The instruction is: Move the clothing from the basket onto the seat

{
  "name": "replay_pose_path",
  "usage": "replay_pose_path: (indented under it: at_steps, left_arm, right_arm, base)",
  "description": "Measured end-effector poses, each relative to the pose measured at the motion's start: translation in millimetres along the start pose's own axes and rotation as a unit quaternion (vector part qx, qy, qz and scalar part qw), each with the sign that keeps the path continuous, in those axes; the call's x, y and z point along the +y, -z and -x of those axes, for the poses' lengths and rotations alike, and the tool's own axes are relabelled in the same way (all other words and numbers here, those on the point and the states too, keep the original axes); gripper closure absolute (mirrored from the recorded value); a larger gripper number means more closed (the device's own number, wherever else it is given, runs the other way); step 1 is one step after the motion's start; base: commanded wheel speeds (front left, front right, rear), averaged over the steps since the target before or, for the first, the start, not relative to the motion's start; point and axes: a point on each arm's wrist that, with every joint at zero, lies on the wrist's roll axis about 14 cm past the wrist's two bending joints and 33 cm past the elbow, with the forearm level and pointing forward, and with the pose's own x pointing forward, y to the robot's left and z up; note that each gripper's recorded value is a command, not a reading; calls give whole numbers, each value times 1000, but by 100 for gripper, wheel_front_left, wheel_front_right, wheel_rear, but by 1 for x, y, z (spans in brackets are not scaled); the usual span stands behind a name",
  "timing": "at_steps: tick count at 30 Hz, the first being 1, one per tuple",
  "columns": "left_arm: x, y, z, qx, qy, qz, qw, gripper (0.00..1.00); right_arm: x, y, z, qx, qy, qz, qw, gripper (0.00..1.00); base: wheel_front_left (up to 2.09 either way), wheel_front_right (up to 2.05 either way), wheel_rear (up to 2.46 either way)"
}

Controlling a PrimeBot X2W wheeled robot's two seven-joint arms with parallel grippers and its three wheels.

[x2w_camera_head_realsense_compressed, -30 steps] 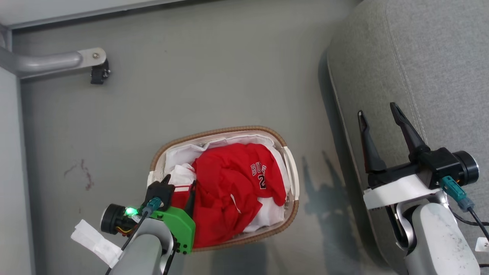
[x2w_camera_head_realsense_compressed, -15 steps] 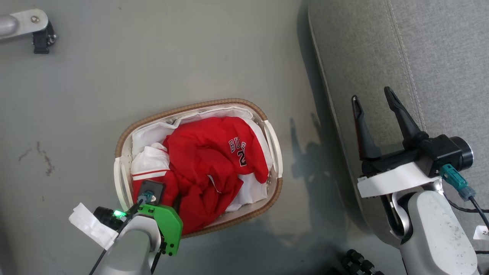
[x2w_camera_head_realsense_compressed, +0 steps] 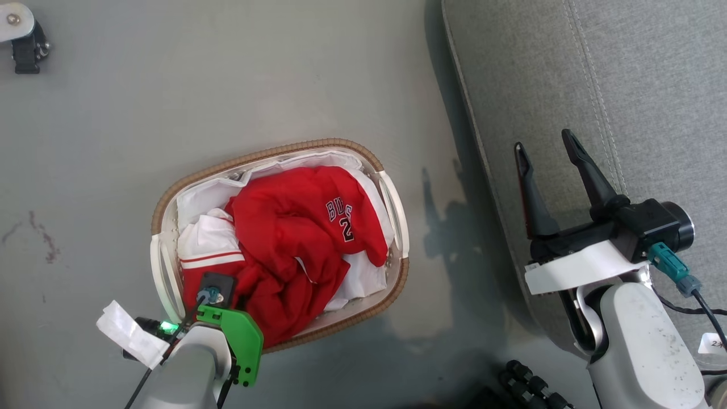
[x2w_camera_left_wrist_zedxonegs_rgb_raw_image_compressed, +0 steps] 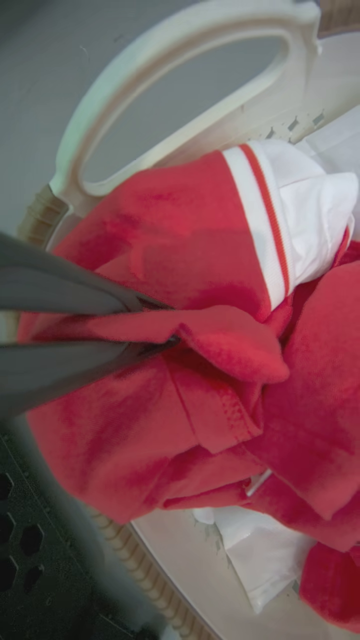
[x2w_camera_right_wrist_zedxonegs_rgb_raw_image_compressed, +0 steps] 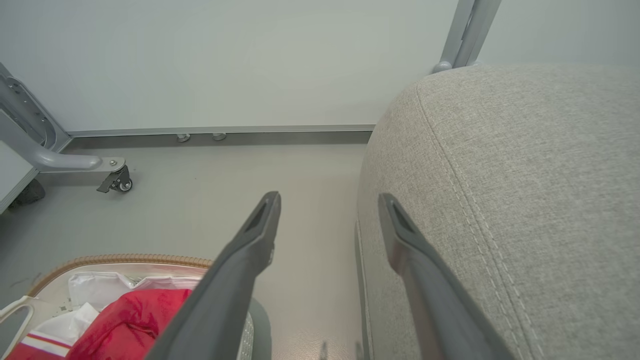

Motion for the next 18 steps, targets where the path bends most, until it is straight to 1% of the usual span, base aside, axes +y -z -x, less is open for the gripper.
replay_pose_path:
  at_steps: [10,18]
  left_arm:
    - [1,-21,14,-47,-10,-2,999,100]
    - [1,-55,39,-114,-25,-1,993,100]
  right_arm:
    - [0,-15,8,-15,1,2,1000,0]
    - [0,-34,27,-32,4,10,999,0]
  base:
    - [0,0,0]
    - [0,0,0]
